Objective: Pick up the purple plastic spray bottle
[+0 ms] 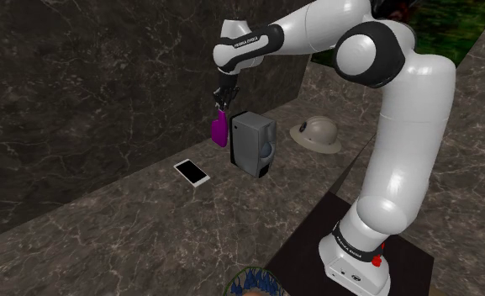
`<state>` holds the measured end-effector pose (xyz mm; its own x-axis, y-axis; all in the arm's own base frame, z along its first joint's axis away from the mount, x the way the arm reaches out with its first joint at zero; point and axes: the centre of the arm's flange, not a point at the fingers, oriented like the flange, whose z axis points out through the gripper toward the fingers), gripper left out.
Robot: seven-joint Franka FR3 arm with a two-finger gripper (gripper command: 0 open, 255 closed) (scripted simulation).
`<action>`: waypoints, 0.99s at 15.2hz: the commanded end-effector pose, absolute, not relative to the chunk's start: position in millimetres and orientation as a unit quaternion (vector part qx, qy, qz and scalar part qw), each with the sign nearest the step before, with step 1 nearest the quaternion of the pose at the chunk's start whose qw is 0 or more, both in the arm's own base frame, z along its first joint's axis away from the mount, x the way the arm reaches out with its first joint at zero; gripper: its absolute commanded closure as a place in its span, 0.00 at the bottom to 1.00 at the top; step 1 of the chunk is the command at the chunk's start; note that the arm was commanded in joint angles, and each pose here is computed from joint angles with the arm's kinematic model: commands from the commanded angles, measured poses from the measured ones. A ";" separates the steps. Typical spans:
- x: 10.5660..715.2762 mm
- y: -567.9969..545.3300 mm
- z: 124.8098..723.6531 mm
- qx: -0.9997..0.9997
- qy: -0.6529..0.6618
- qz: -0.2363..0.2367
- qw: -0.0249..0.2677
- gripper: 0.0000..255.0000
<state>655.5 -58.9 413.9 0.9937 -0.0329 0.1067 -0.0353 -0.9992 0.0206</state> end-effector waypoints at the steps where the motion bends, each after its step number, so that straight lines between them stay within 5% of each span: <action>1: 655.5 -59.0 413.5 0.998 -0.017 0.053 0.011 1.00; 15: 655.5 -59.2 471.6 0.998 -0.017 0.053 0.011 1.00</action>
